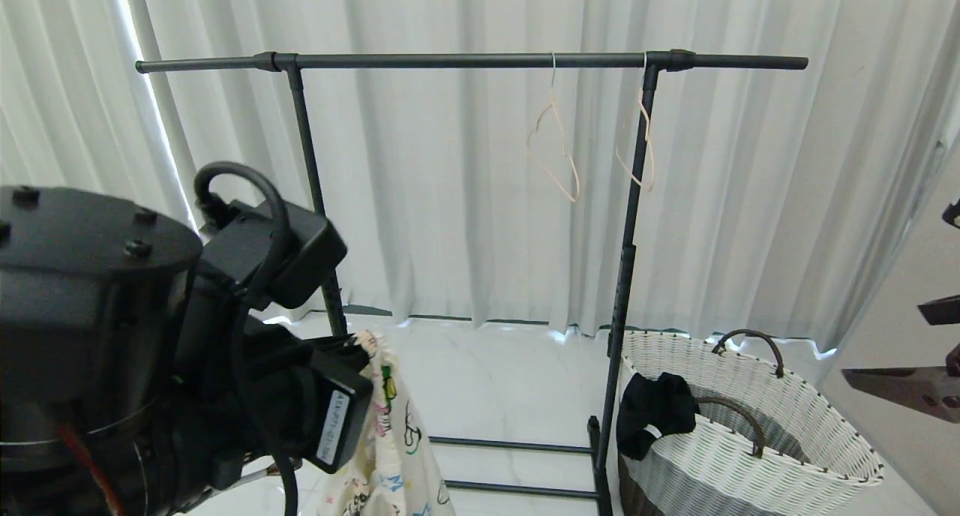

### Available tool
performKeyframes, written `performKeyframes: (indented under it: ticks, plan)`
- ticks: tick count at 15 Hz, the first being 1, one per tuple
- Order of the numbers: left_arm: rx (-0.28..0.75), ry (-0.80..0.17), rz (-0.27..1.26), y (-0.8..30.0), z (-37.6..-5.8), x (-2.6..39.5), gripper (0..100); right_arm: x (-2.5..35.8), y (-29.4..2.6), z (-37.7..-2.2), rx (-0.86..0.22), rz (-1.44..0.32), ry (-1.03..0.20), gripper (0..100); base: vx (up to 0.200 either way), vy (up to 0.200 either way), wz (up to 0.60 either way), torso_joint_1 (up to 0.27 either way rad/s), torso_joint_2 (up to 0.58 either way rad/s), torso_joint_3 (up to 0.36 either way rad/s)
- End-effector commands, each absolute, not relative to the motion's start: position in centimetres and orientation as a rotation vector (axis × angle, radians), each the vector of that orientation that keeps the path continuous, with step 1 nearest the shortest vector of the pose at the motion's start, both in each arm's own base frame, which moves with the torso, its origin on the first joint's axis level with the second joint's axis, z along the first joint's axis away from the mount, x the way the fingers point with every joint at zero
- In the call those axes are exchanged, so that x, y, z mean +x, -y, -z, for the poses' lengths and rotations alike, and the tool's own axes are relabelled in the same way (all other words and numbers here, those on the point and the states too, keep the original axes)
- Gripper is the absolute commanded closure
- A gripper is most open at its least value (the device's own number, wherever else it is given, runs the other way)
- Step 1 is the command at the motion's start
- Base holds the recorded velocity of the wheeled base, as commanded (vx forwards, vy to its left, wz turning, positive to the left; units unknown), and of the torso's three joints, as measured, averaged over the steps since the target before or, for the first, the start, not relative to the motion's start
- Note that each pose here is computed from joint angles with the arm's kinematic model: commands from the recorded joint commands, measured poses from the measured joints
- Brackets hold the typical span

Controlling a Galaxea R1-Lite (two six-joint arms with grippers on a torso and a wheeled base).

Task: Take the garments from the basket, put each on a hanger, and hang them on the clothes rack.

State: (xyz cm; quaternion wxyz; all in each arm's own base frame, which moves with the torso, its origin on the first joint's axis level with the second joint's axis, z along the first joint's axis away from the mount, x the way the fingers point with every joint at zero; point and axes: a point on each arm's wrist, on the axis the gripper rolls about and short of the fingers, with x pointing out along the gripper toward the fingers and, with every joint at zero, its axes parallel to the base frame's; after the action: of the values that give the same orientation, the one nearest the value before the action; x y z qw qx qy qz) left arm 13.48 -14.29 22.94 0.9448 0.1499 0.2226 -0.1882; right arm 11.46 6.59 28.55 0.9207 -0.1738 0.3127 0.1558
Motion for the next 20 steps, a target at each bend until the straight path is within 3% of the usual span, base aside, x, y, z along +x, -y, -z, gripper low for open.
performKeyframes:
  ticks: [1, 3, 7, 10, 15, 20]
  plan:
    - [0.302, -0.483, 0.287, 11.3, -21.7, 13.1, 100, 11.2, -4.5, -27.4, -0.365, -0.161, -0.708, 0, 0.000, 0.000, 0.00, 0.000, 0.00, 0.000]
    - [0.309, -0.580, 0.139, 8.1, -18.7, 13.0, 100, 10.5, -2.3, -25.3, -0.440, -0.063, -0.784, 0, 0.000, 0.000, 0.00, 0.000, 0.00, 0.000]
    - [0.300, -0.589, 0.063, 7.1, -18.4, 13.2, 100, 11.0, -1.8, -24.4, -0.426, -0.055, -0.731, 0, 0.000, 0.000, 0.00, 0.000, 0.00, 0.000]
    - [0.353, -0.602, -0.029, 6.7, -17.5, 12.9, 100, 11.0, -1.8, -24.4, -0.410, -0.077, -0.727, 0, 0.000, 0.000, 0.00, 0.077, -0.25, -0.155]
    - [0.371, -0.613, -0.043, 6.5, -17.1, 12.8, 100, 11.7, -2.2, -25.0, -0.252, -0.151, -0.645, 0, 0.000, 0.000, 0.00, 0.164, -0.44, -0.274]
    - [0.370, -0.615, -0.052, 6.4, -17.1, 12.9, 100, 12.1, -2.4, -25.0, -0.235, -0.148, -0.631, 0, 0.000, 0.000, 0.00, 0.202, -0.48, -0.279]
